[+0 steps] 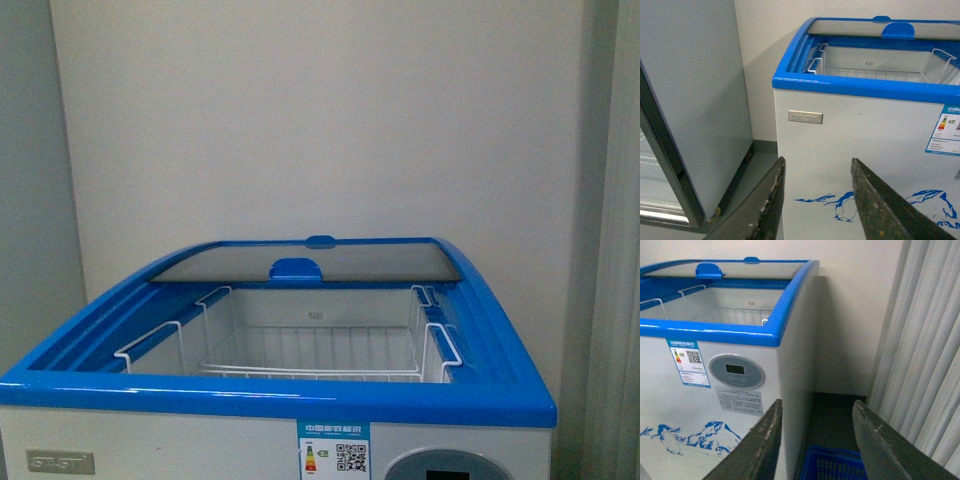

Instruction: Put drink in fridge

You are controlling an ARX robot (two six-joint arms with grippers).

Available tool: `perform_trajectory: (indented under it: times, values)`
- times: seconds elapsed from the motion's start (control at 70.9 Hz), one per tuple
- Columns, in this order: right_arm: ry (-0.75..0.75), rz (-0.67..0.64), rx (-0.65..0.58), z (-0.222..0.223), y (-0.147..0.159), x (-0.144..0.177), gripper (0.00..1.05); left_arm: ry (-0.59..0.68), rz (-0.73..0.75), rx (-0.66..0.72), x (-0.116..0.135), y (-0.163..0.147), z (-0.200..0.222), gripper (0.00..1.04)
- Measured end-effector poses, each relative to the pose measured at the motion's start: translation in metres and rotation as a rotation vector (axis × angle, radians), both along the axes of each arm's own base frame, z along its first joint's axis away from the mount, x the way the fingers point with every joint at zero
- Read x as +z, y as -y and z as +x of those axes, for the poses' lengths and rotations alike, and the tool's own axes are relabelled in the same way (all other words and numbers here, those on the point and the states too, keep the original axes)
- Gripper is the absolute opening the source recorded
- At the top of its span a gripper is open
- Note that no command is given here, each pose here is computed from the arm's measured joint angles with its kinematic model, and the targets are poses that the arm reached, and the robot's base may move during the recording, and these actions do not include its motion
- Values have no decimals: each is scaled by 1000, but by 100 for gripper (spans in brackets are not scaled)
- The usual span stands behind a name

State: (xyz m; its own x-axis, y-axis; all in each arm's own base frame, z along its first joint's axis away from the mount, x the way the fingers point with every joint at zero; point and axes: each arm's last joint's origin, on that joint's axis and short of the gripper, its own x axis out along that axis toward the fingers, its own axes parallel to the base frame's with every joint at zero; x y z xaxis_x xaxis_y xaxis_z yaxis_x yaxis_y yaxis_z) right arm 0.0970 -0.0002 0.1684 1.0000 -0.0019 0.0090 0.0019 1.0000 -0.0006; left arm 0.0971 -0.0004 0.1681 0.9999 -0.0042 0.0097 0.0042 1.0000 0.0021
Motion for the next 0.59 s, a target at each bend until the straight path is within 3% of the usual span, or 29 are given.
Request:
perform_trajectory:
  times: [0.268, 0.593]
  values:
    - [0, 1, 0, 0, 0, 0, 98, 0, 0, 0, 0, 0, 0, 98]
    - [0, 1, 0, 0, 0, 0, 97, 0, 0, 0, 0, 0, 0, 97]
